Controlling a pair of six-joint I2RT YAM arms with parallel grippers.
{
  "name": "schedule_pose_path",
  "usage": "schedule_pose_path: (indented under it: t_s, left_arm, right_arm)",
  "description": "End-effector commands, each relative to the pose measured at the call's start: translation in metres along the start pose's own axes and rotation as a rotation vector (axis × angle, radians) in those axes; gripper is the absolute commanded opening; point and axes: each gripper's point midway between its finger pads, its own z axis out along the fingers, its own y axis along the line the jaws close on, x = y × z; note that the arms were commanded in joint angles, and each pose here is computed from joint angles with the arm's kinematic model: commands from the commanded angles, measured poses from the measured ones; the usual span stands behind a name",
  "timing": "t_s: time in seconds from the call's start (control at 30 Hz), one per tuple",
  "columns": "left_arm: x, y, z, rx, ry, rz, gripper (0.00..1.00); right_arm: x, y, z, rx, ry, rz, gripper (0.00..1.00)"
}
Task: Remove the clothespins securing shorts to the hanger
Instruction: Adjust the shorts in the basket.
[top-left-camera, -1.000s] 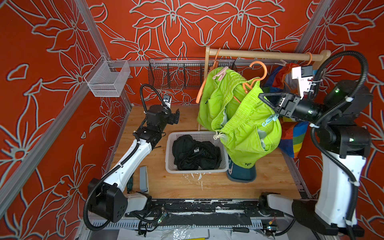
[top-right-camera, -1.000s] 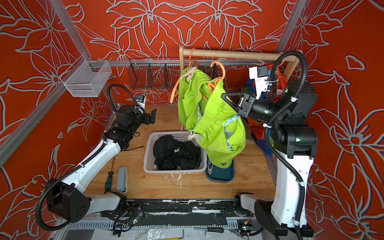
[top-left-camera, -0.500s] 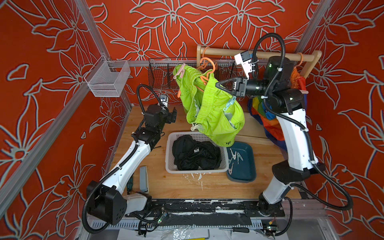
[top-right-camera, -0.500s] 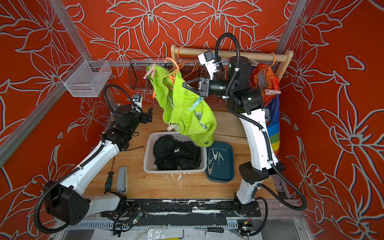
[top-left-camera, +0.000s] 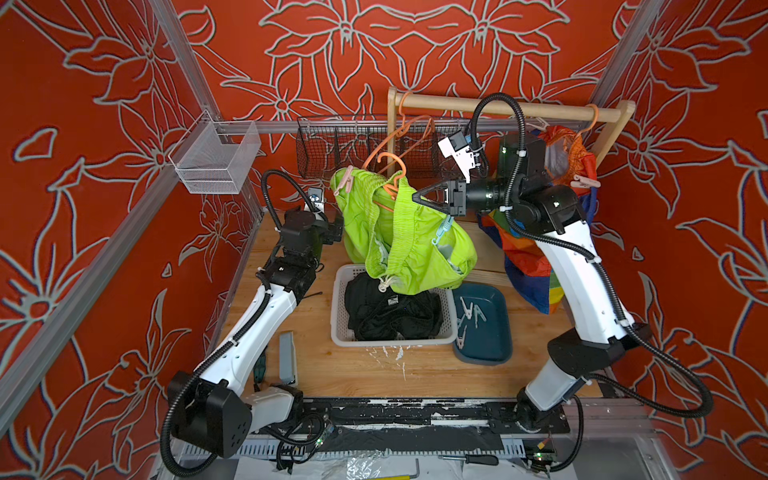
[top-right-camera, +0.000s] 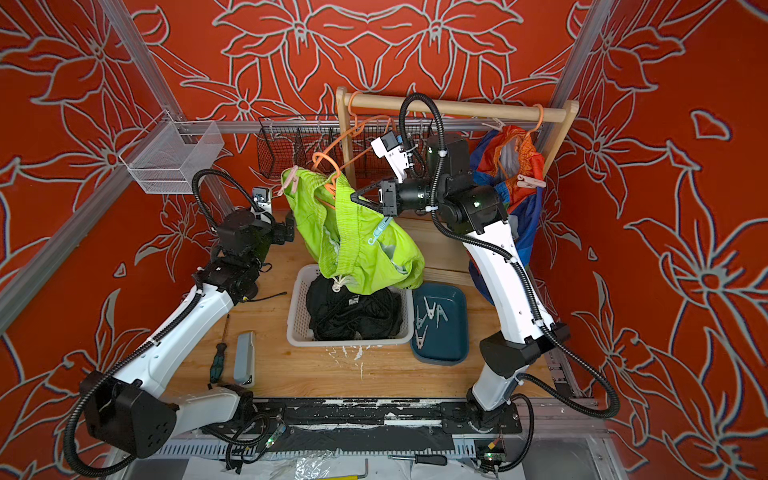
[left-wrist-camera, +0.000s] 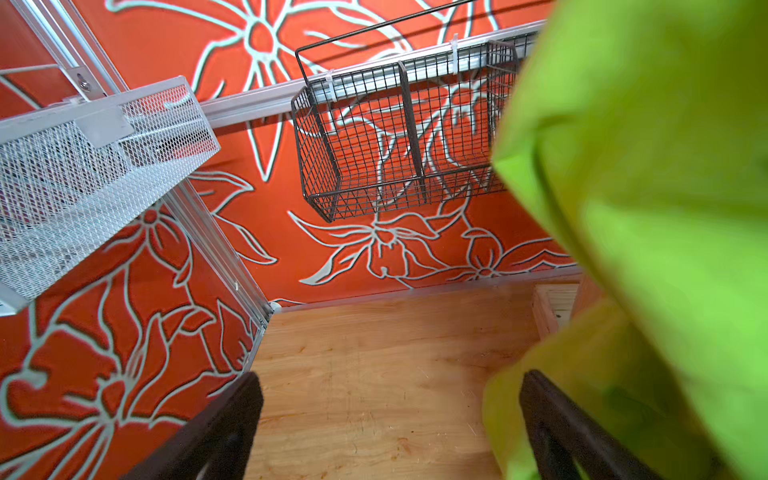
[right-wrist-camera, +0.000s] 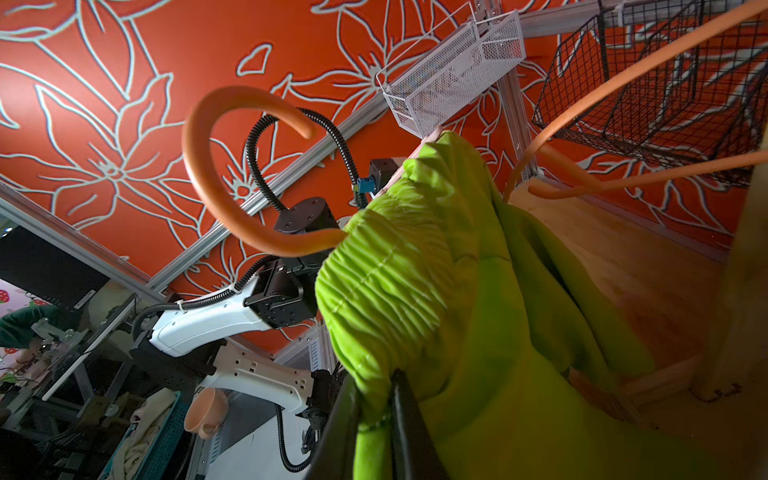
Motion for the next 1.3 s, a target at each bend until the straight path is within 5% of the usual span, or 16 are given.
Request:
schedule_pose_path:
  t_s: [0.0, 0.37, 0.8, 0.93, 1.27]
  left_arm:
    - [-0.013, 0.008, -0.005, -0.024, -0.047, -0.012, 0.97]
    - [-0.015, 0.05, -0.011, -0.206, -0.035, -0.063, 0.97]
    - [-0.041, 0.097, -0.05, -0.377, -0.102, -0.08, 0.97]
    - [-0.043, 0.069, -0.043, -0.206, -0.113, -0.073, 0.97]
    - [-0.06, -0.073, -0.08, 0.613, -0.118, 0.004, 0.97]
  right_arm:
    - [-0.01, 0.03, -0.019, -0.029, -0.061, -0.113, 0.0]
    - [0.006, 0.047, -0.009, -0.135, -0.048, -0.073, 0.0]
    - [0.095, -0.052, 0.048, -0.093, 0.049, 0.101, 0.0]
    - [0.126, -0.075, 0.058, -0.08, 0.082, 0.119, 0.0]
    - [0.169, -0.122, 0.079, -0.036, 0.119, 0.167, 0.0]
